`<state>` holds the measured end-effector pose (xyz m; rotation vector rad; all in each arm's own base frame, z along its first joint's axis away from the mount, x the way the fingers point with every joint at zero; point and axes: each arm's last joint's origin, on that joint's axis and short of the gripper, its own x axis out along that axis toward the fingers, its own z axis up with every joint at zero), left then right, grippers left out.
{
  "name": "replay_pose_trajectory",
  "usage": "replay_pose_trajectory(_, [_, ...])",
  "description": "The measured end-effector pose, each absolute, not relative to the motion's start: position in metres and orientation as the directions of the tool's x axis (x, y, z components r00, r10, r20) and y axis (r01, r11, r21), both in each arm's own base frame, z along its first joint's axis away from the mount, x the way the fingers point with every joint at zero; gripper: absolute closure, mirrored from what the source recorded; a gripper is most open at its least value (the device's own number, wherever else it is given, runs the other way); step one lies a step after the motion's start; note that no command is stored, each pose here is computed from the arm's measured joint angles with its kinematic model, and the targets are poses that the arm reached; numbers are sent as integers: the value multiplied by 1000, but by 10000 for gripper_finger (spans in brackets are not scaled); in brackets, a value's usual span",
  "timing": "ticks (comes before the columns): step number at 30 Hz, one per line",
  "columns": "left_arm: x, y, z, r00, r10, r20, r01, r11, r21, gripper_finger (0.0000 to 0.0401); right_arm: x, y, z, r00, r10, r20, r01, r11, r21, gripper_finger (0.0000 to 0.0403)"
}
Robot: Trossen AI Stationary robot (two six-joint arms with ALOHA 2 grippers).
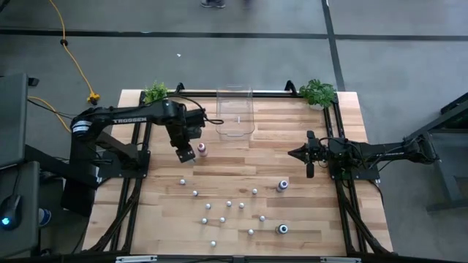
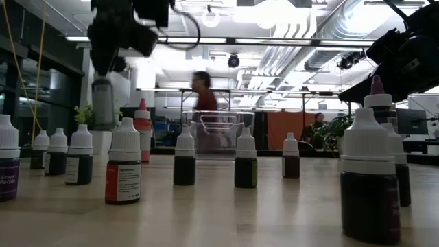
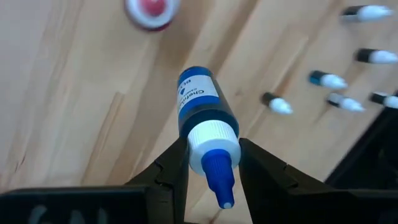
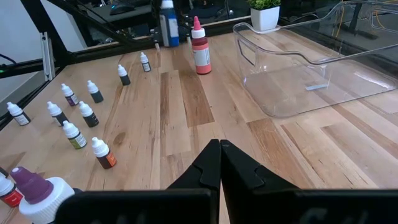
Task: Pick & Place food coloring
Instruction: Put the large blue food coloring into the transparent bin
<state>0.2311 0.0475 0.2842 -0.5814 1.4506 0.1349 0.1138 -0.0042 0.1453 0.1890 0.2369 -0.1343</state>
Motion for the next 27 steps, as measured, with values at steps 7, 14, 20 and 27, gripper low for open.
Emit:
replay_pose_trajectory(7, [234, 38, 325, 228, -260, -938, -360, 873, -329, 291, 114, -4, 145, 963, -110, -245, 154, 973, 170, 402])
replay_pose_trajectory(14, [241, 39, 365, 378, -224, -898, -334, 872, -358, 291, 114, -4, 145, 963, -110, -246, 154, 973, 170, 402])
replay_pose_trajectory(20, [251, 42, 395, 486, -163, -858, -384, 843, -377, 291, 114, -4, 145, 963, -110, -245, 154, 973, 170, 402])
replay_pose_trajectory(27, [269, 48, 427, 601, -109, -792, -408, 810, -421, 291, 114, -4, 145, 963, -110, -246, 155, 973, 170, 402])
